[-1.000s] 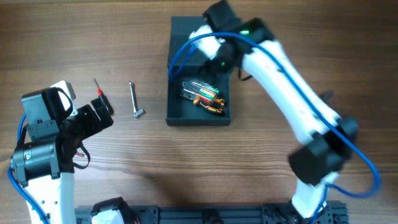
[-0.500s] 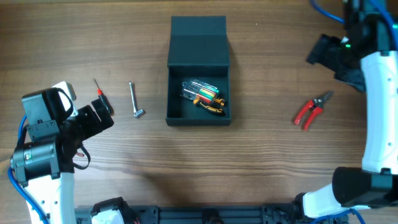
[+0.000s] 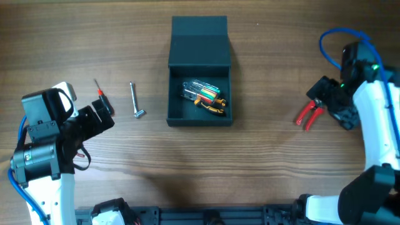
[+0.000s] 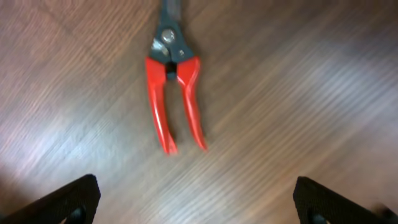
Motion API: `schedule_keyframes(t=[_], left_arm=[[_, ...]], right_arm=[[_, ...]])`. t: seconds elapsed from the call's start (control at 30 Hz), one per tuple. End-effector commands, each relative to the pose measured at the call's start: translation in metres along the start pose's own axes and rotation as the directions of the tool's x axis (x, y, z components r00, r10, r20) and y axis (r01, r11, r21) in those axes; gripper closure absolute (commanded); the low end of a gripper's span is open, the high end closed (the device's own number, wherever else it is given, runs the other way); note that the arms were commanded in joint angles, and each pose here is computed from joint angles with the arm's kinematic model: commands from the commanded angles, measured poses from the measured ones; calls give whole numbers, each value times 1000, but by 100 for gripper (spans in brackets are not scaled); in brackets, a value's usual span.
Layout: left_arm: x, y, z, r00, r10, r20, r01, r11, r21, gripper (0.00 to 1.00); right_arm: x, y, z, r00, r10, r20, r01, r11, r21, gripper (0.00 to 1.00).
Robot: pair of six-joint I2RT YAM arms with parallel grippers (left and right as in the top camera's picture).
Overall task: Pack container
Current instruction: 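Move the right gripper to the red-handled cutters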
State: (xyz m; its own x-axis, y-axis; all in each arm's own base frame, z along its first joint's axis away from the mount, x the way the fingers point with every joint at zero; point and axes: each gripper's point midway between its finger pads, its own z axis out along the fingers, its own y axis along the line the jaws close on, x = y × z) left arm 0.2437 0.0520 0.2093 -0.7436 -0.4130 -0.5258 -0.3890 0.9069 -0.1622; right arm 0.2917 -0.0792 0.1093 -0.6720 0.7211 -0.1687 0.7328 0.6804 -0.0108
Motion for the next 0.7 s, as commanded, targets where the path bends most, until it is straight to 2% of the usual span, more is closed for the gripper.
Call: schedule_keyframes(t=[0.0,0.43,0.67], left_arm=[[-6,-2,-7,1000,15,26,-15,1000,14,0],[7,1,-7,1000,12,-24,-12,1000,4,0],[10,1,-7,999,11,-38,-11,1000,1,0]], right_arm=[[3,3,18,999,28,21,-27,999,-35,0],[6,4,70,988,120,99,-112,990,-83,0],[-6,4,71,979,134,156,-120,988,-94,0]])
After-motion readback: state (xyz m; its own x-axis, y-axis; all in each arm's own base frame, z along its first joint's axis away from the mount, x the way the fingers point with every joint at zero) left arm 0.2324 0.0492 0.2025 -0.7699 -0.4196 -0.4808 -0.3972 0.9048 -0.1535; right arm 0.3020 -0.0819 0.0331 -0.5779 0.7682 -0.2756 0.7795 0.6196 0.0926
